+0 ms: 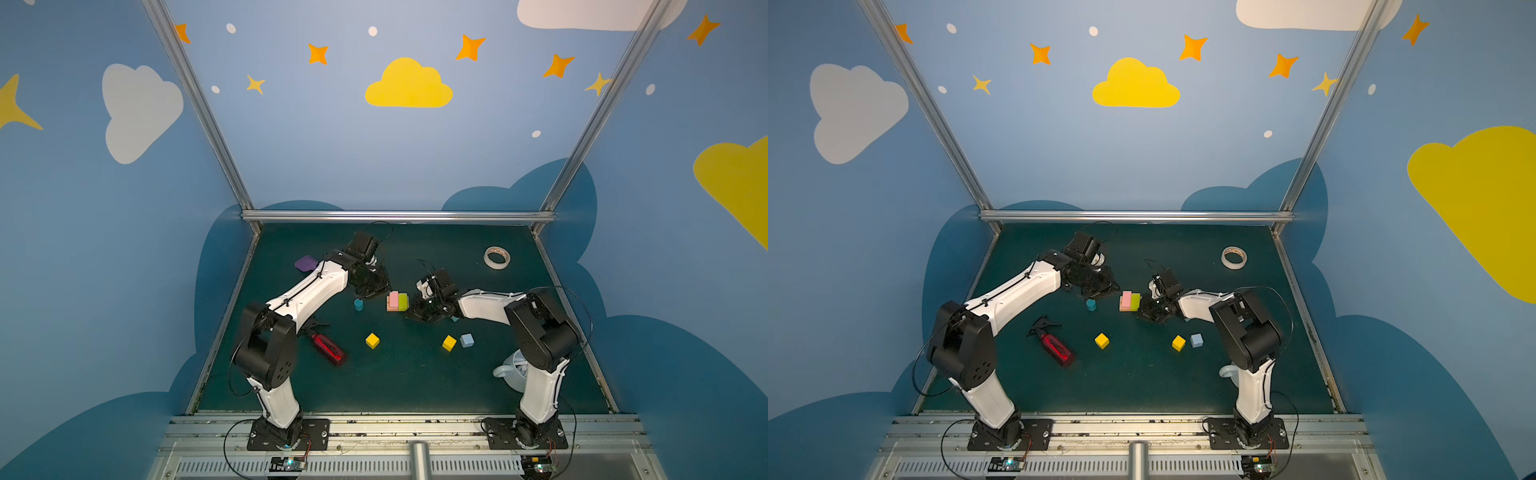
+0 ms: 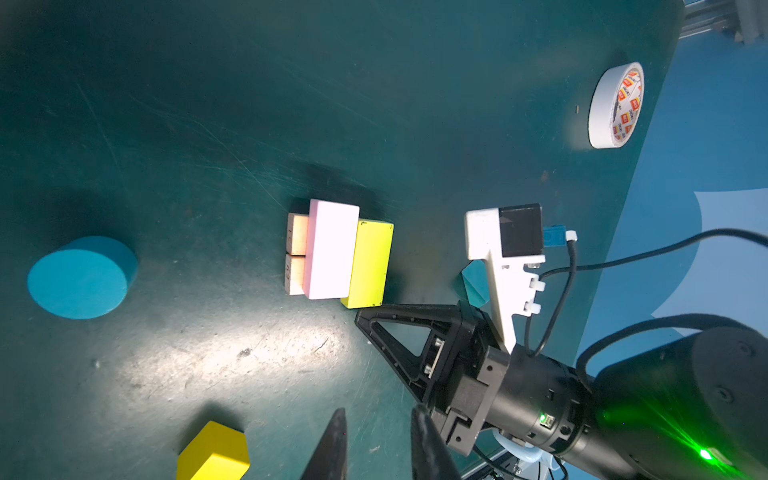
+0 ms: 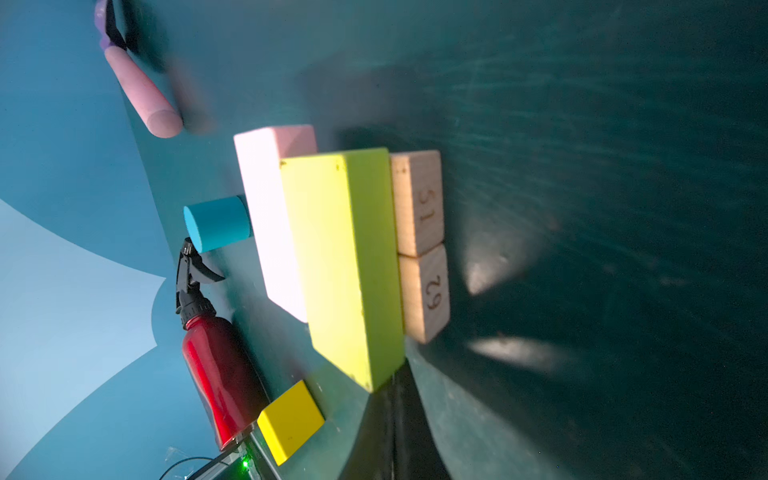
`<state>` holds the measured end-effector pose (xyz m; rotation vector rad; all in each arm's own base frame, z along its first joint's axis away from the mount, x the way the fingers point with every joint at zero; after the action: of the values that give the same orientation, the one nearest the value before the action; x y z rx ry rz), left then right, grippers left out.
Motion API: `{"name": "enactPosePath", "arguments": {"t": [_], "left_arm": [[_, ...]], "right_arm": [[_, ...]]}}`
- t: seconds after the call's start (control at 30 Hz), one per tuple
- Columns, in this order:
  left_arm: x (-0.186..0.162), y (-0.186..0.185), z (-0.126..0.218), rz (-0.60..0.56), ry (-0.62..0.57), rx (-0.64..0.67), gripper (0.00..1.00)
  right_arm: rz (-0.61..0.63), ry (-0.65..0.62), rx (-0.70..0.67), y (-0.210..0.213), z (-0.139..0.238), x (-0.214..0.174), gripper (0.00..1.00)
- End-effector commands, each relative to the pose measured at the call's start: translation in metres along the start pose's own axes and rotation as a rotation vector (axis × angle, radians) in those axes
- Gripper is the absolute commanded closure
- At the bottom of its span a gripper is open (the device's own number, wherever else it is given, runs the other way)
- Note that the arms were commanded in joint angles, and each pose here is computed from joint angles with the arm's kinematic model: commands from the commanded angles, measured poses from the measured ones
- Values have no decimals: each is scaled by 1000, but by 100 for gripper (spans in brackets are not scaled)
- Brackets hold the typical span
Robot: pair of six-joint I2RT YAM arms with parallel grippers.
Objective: Build the wood block tower
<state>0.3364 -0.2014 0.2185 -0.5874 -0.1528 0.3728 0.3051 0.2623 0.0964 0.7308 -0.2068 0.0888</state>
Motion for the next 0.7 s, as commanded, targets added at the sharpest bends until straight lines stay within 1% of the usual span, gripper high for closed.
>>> {"name": "enactPosePath", "arguments": {"t": [0.0,0.67], "left_arm": [[-4,-3,7,-7,-8,-19,72],[-9,-4,4,-15,1,-19,72]], "right_arm": [[10,-14,1,4,-2,6,100],[8,-16,-7,5,-4,9,100]]}}
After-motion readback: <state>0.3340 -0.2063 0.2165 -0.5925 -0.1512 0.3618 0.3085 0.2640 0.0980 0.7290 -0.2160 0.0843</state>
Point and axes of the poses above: each gripper's point midway between its finger pads, its own z axis back along the fingers, its own y axis along the line the jaws close on, x = y × z, the point moved 9 cm from there along z, back along the fingers, and after that the axes turned 10 degrees about z, right-handed, at the moved point
